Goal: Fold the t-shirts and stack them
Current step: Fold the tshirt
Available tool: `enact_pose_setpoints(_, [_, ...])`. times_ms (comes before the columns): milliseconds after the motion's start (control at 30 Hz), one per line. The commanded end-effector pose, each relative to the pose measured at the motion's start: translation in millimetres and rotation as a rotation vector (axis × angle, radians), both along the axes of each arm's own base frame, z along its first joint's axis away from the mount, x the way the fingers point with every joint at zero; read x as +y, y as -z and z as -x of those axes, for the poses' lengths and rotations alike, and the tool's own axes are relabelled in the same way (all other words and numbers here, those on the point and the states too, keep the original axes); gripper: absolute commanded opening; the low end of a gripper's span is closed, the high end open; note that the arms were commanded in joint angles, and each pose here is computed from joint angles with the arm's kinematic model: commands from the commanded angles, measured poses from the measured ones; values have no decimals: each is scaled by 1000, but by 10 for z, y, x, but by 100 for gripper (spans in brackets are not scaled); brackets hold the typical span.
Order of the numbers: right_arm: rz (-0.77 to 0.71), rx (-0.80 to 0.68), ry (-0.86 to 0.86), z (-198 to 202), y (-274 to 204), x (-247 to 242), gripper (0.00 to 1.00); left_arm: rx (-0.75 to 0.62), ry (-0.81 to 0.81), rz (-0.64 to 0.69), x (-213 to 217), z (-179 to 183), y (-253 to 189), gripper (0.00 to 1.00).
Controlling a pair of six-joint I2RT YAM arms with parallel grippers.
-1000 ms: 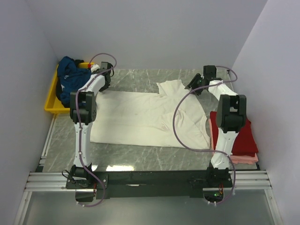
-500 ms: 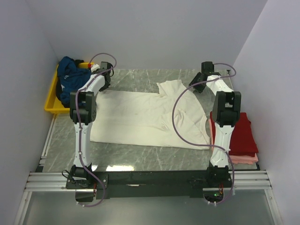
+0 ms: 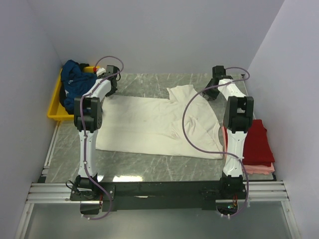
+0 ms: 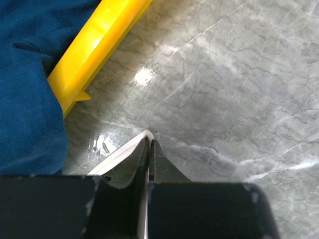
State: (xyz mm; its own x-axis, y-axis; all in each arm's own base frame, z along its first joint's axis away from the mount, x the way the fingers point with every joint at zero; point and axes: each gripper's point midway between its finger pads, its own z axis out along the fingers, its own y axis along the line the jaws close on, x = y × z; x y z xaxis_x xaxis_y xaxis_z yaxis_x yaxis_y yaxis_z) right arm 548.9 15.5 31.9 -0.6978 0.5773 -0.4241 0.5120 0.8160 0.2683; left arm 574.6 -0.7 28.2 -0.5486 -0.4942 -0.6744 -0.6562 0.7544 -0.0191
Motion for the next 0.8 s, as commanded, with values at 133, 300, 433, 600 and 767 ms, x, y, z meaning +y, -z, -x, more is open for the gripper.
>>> enact_pose_setpoints(133, [20,9,-55,-44,49,213,42,41,39,53,-109,81,123,5])
enact_pose_setpoints(300, [17,4,-63,-30,43,246,39,38,37,53,-108,79,109,5])
enact_pose_setpoints(433, [29,5,-65,0,24,232,32,36,38,56,-113,78,91,4])
enact_pose_setpoints(600, [58,-5,-41,11,-80,153,11,17,43,67,-126,42,12,0])
enact_pose_setpoints(767, [75,-39,-33,-17,-266,76,0,-9,52,68,-129,-18,-161,0])
